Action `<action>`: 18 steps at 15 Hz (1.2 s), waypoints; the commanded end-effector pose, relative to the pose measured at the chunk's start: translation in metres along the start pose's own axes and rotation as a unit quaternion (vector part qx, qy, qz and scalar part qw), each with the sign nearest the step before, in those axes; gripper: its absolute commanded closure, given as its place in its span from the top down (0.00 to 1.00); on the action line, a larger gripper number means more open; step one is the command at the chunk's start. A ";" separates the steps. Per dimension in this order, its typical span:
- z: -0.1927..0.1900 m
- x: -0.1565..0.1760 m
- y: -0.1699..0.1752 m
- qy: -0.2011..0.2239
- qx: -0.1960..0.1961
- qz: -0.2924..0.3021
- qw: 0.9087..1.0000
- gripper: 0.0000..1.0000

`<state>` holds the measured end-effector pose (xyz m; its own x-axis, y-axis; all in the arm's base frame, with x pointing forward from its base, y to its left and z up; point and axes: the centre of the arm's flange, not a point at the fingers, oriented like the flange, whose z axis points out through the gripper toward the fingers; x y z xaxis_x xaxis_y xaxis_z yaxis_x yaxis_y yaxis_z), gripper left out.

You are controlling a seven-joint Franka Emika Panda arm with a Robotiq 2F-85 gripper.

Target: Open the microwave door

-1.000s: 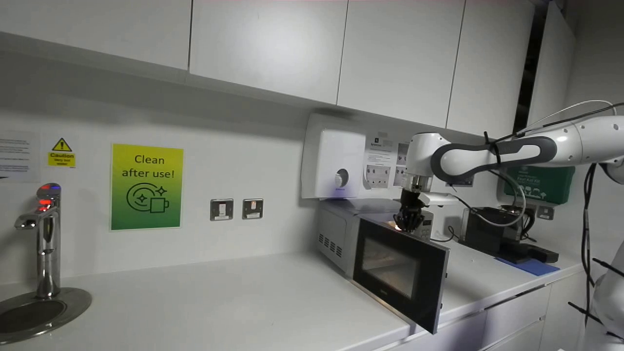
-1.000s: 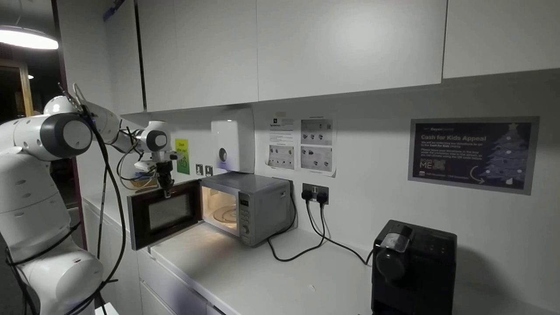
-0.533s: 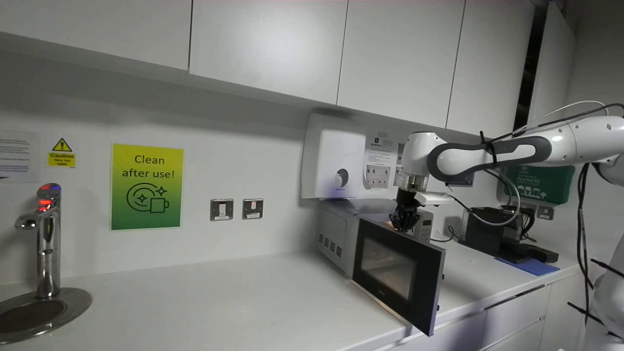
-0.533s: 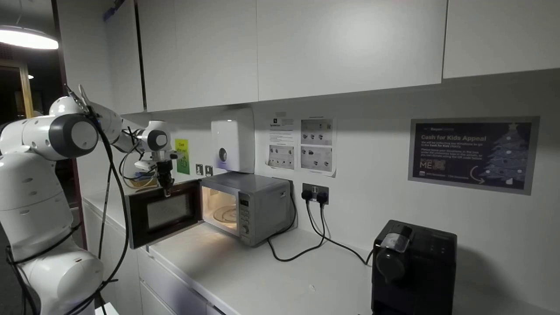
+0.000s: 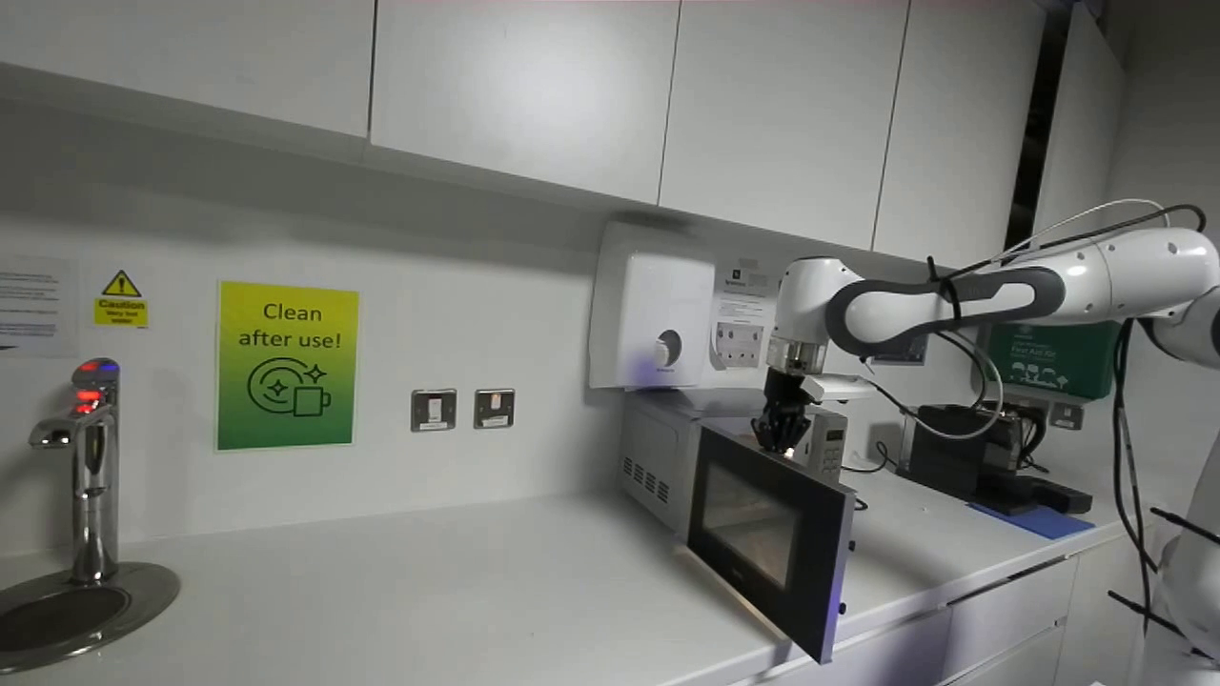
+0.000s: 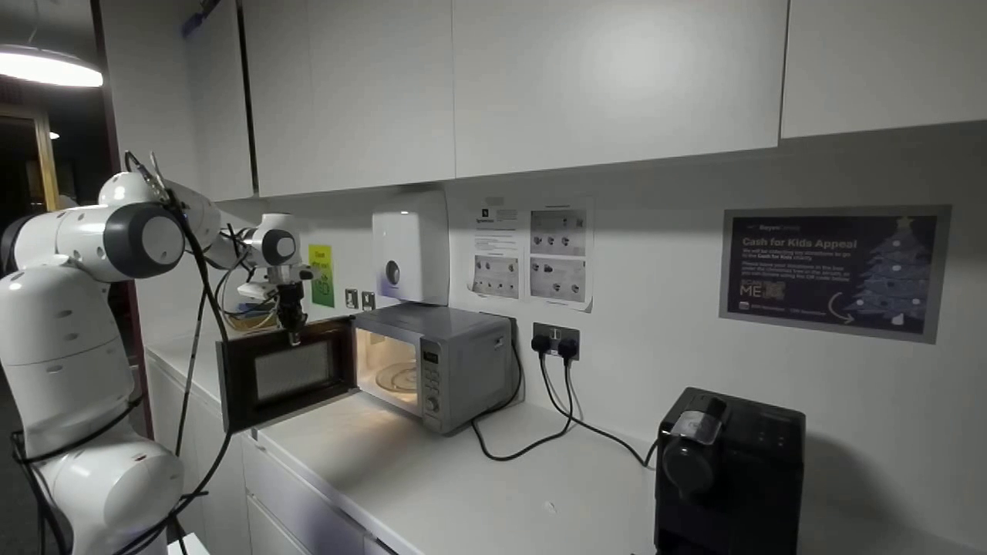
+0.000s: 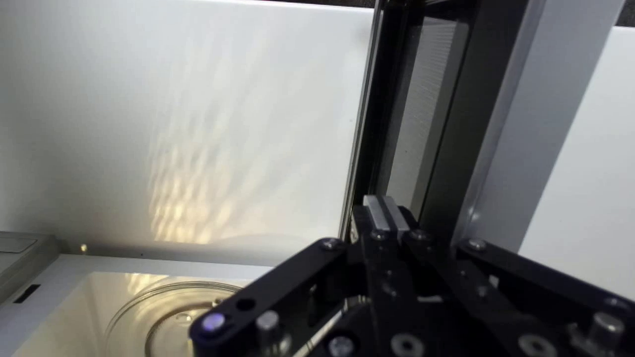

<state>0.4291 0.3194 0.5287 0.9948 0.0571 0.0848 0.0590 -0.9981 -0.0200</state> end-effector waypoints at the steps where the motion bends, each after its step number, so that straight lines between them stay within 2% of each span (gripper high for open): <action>1: -0.004 0.013 -0.013 0.007 -0.010 -0.002 1.000 0.00; 18: -0.005 0.042 -0.033 0.028 -0.015 -0.024 0.999 0.00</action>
<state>0.4575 0.3403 0.5316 0.9850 0.1150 0.1284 0.1136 -0.9934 0.0185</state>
